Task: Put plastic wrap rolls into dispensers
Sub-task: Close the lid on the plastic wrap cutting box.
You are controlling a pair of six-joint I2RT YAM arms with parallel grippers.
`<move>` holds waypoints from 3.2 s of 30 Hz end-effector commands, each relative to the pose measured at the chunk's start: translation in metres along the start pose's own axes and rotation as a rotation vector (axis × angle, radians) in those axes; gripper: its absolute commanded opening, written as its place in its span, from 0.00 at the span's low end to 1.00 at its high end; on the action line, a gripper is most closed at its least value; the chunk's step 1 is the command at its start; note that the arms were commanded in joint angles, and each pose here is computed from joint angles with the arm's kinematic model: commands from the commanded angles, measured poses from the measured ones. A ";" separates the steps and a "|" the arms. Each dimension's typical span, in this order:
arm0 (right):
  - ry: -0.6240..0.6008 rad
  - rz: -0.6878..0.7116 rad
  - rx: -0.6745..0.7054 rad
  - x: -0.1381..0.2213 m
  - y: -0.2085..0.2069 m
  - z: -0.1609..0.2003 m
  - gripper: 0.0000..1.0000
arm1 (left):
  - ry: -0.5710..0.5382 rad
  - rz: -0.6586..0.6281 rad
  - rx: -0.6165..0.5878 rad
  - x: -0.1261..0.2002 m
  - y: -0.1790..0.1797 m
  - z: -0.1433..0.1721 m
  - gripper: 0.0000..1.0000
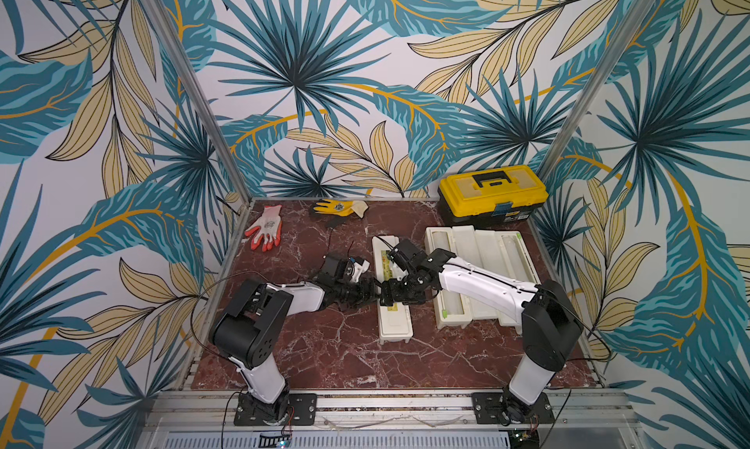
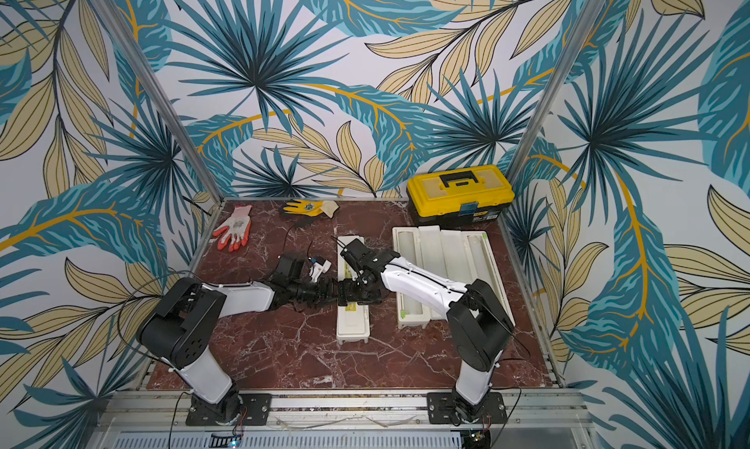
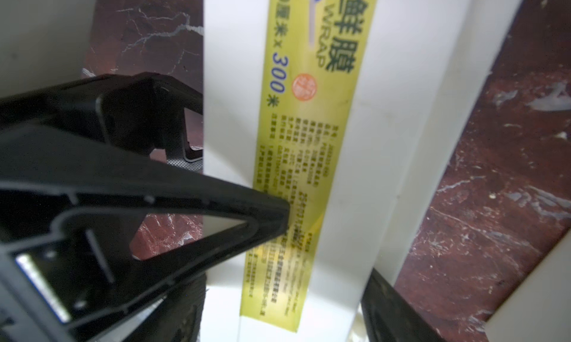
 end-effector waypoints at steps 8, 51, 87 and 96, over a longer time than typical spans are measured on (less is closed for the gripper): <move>0.228 0.174 -0.022 -0.052 -0.039 0.044 0.78 | 0.417 -0.257 0.323 -0.001 0.045 0.126 0.81; 0.084 0.409 -0.082 -0.076 -0.037 0.032 0.99 | 0.098 -0.308 0.256 0.021 0.014 0.054 0.95; 0.035 0.218 0.217 -0.016 0.012 -0.020 0.99 | -0.137 -0.350 0.172 0.062 -0.006 0.007 1.00; -0.052 0.105 0.236 0.021 0.020 -0.006 0.99 | -0.177 -0.308 0.115 0.070 -0.024 -0.003 1.00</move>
Point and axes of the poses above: each gripper's point midway between its finger pads, its own x axis back along the fingers, its own y axis along the line the jaws close on, z = x × y, the point moved 9 cm from there along x, back along the fingers, and after that the axes turned 15 degrees about -x, right-handed, at the moved point
